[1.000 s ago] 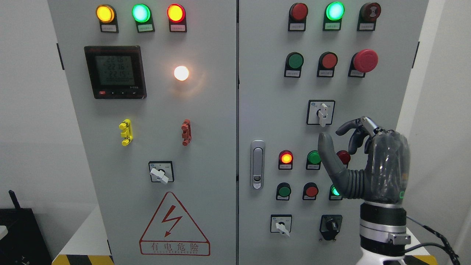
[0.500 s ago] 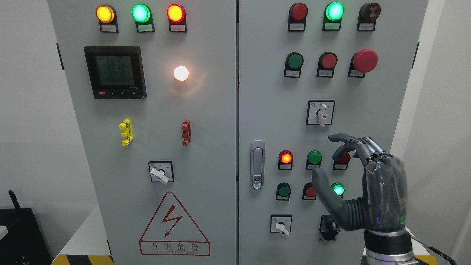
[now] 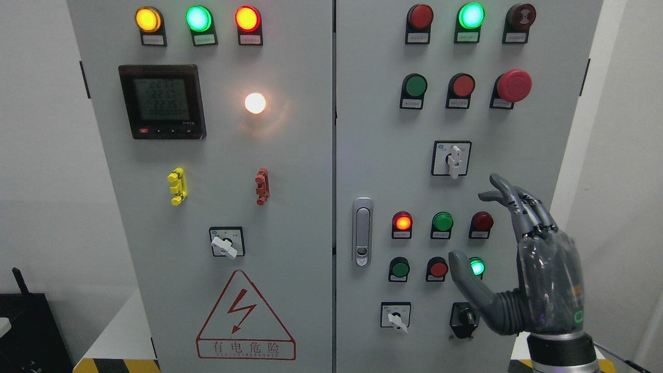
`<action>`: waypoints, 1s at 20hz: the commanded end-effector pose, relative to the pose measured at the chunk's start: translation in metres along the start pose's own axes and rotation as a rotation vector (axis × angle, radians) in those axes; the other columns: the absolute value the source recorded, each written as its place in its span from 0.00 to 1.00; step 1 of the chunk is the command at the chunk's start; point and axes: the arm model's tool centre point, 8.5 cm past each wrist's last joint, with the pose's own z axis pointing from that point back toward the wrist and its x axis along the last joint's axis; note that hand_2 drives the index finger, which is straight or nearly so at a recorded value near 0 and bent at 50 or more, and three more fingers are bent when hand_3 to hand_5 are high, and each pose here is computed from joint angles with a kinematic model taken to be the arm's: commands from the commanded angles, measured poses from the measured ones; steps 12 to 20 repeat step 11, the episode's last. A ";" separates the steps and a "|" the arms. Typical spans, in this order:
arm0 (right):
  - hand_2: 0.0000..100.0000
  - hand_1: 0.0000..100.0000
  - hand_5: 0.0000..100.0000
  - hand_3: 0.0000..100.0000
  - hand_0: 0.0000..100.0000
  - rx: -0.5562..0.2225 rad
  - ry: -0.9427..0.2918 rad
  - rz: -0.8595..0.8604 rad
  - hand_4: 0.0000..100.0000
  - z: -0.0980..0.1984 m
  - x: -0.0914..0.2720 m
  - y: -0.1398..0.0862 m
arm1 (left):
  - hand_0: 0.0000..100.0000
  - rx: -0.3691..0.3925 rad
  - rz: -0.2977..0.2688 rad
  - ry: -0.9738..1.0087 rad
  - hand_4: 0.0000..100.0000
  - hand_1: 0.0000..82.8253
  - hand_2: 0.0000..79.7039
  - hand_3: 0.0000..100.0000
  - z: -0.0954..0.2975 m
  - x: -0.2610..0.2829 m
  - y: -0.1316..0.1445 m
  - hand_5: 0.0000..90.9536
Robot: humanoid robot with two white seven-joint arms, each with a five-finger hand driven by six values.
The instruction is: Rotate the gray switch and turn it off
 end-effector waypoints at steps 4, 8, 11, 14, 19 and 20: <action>0.05 0.14 0.00 0.03 0.20 0.040 -0.016 0.015 0.00 0.007 0.000 0.003 | 0.12 0.001 0.028 -0.034 0.00 0.47 0.00 0.00 -0.001 0.015 0.000 0.00; 0.06 0.15 0.00 0.04 0.20 0.039 -0.015 0.013 0.00 0.007 0.001 0.003 | 0.12 0.001 0.030 -0.034 0.00 0.47 0.00 0.00 -0.001 0.015 0.000 0.00; 0.06 0.15 0.00 0.05 0.20 0.052 -0.014 0.013 0.00 0.007 0.000 0.004 | 0.12 0.001 0.029 -0.032 0.00 0.47 0.00 0.00 -0.001 0.015 0.000 0.00; 0.06 0.15 0.00 0.05 0.20 0.052 -0.014 0.013 0.00 0.007 0.000 0.004 | 0.12 0.001 0.029 -0.032 0.00 0.47 0.00 0.00 -0.001 0.015 0.000 0.00; 0.06 0.15 0.00 0.05 0.20 0.052 -0.014 0.013 0.00 0.007 0.000 0.004 | 0.12 0.001 0.029 -0.032 0.00 0.47 0.00 0.00 -0.001 0.015 0.000 0.00; 0.06 0.15 0.00 0.05 0.20 0.052 -0.014 0.013 0.00 0.007 0.000 0.004 | 0.12 0.001 0.029 -0.032 0.00 0.47 0.00 0.00 -0.001 0.015 0.000 0.00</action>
